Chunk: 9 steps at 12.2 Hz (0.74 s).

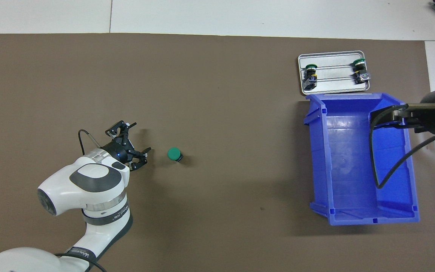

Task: Place and press button with both arms
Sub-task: 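Open the left gripper and release the green block onto the mat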

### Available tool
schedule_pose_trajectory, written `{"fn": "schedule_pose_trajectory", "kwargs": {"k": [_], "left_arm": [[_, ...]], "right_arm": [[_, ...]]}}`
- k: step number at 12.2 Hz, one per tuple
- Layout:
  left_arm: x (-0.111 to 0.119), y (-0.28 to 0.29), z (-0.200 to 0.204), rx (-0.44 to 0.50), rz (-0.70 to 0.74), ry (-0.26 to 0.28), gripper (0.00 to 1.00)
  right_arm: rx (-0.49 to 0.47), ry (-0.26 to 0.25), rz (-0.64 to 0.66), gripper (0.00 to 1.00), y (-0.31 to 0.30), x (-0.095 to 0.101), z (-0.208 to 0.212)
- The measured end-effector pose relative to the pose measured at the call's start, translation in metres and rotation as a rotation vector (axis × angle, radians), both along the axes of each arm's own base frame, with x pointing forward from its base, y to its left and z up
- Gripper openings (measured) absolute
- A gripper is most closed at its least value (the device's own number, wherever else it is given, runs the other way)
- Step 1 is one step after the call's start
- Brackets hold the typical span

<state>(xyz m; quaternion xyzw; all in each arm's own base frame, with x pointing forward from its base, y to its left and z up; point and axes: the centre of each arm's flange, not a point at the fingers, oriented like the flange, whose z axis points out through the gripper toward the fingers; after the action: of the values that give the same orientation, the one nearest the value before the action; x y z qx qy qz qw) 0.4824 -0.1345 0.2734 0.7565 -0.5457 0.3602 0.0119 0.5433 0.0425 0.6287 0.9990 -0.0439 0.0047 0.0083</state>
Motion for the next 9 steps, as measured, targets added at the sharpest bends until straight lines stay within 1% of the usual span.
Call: {"fn": "schedule_pose_trajectory", "kwargs": {"k": [2,3,7,9], "left_arm": [[0.013,0.016,0.007,-0.006,0.013,-0.022,1.0],[0.019,0.027,0.01,0.017,0.0,-0.036,1.0],[0.043,0.086,0.022,0.165,-0.086,-0.086,1.0],[0.053,0.116,0.03,0.264,-0.155,-0.108,1.0]], "right_arm": [[0.0,0.0,0.0,1.0,0.0,0.0,0.0],[0.0,0.0,0.0,1.0,0.0,0.0,0.0],[0.0,0.0,0.0,1.0,0.0,0.0,0.0],[0.0,0.0,0.0,1.0,0.0,0.0,0.0]]}}
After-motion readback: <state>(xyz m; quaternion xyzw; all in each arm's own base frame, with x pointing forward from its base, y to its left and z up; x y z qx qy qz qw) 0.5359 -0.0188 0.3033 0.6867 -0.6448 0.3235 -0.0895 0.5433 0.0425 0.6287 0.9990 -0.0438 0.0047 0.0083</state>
